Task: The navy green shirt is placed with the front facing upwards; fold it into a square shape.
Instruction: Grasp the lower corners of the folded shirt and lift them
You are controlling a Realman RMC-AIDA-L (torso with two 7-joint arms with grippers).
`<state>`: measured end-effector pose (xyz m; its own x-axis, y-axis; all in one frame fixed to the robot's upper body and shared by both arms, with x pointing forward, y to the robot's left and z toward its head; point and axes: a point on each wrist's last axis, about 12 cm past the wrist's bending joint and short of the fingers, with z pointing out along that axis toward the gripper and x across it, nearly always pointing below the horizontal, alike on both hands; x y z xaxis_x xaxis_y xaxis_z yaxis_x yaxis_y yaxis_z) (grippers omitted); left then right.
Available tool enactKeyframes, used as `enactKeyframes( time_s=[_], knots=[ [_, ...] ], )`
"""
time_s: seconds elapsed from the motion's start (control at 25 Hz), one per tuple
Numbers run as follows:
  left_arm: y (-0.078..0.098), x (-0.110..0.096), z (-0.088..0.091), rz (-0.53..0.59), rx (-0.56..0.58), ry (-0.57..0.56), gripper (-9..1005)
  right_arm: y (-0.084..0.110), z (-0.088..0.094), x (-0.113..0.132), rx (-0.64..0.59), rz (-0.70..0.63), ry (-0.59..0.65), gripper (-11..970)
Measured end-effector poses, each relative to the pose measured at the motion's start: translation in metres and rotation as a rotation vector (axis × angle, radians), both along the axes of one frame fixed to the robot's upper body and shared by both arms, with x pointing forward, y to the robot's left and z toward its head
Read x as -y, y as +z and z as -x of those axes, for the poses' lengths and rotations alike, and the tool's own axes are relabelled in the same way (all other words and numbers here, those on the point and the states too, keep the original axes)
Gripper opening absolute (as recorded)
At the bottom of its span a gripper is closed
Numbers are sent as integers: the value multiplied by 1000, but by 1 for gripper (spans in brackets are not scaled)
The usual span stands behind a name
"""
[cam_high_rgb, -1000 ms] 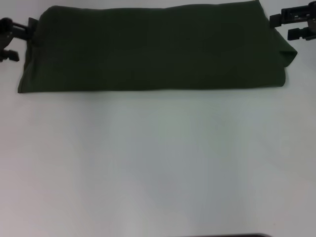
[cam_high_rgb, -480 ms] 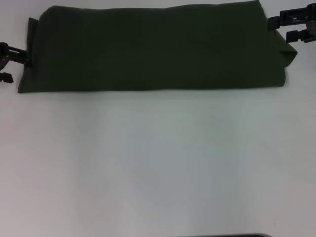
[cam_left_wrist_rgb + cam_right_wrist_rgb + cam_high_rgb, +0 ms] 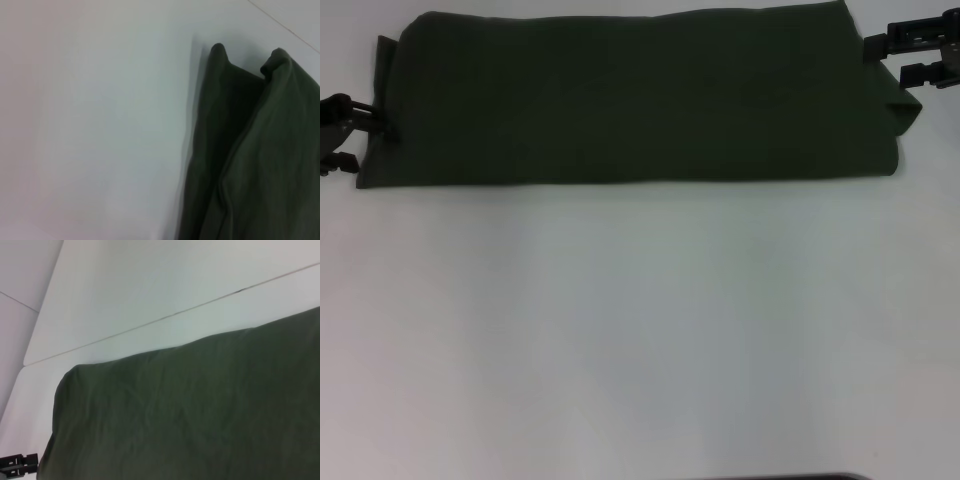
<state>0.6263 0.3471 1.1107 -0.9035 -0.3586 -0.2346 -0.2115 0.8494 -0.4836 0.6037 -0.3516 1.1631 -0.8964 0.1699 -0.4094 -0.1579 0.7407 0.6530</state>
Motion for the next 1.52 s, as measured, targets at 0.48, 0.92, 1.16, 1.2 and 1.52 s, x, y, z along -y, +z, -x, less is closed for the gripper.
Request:
enactKeyframes(
  time_s=[0.48,0.92,1.16,1.2,1.52],
  knots=[
    [-6,7,2,3,-1,-15,720,-1,2,5,1,-4,-17,898],
    [-11,21,4,15,-14,-54,699,1,2,8,5,-12,-27,890],
    [-12,26,3,-16,-11,-83,666,1,3,8,6,-17,-31,886],
    [-12,26,3,-19,-11,-85,660,1,3,8,7,-18,-32,885],
    [-10,27,2,-32,-12,-103,539,1,3,8,2,-25,-33,879]
  ],
)
